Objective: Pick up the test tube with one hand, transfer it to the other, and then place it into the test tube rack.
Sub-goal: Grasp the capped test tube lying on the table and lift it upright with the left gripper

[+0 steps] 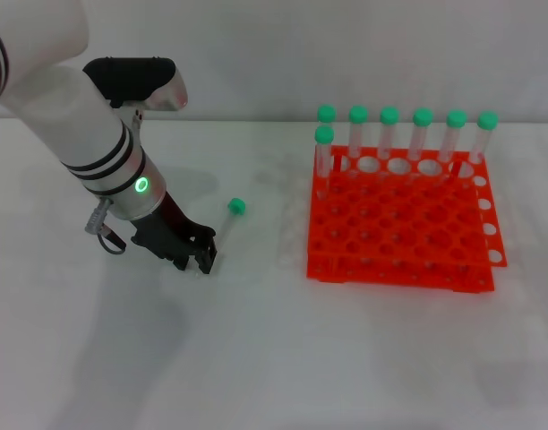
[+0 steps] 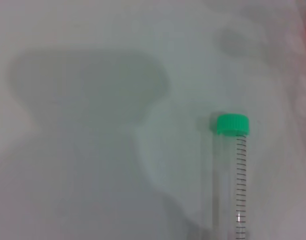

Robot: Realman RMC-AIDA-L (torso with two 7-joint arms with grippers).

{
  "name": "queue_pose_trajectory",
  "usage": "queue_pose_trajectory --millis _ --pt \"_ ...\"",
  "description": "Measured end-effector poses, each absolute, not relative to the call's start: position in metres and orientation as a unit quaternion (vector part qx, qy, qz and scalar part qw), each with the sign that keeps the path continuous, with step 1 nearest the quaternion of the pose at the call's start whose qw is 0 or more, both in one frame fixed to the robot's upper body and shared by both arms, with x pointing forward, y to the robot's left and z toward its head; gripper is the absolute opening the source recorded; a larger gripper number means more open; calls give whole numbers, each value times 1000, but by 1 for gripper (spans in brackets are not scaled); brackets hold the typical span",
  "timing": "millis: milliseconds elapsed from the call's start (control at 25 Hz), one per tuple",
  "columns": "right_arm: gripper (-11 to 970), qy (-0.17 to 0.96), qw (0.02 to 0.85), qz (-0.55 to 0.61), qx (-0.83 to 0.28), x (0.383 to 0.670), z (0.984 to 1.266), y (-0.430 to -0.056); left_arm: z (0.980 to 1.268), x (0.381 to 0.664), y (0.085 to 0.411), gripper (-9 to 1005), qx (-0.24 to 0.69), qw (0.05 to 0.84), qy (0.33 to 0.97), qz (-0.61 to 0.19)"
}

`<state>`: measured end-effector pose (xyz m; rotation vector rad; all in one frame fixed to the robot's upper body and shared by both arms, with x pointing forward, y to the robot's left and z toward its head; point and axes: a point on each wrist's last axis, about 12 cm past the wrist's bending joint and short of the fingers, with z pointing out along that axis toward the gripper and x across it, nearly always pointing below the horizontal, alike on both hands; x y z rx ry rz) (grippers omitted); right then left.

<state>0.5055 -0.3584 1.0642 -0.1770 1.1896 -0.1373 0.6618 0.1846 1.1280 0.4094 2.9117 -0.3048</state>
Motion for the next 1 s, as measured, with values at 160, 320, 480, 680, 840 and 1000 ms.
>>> queue_pose_trajectory --millis 160,320,480,680,840,1000 --pt "884 559 822 -64 -83 506 1064 -358 1128 662 185 335 137 96 981 -101" --pt "885 560 822 -64 -84 506 1064 -358 1127 663 187 310 135 97 981 -100" --pt "885 561 821 -64 -84 506 1064 -358 1127 663 188 279 134 102 981 -97" --pt "884 563 820 -64 -83 506 1063 -358 1125 664 191 236 131 108 981 -94" --pt "884 566 818 -65 -83 506 1063 -359 1124 665 193 207 131 115 980 -90" --pt "885 567 817 -66 -83 507 1062 -359 1124 666 195 188 133 121 980 -86"
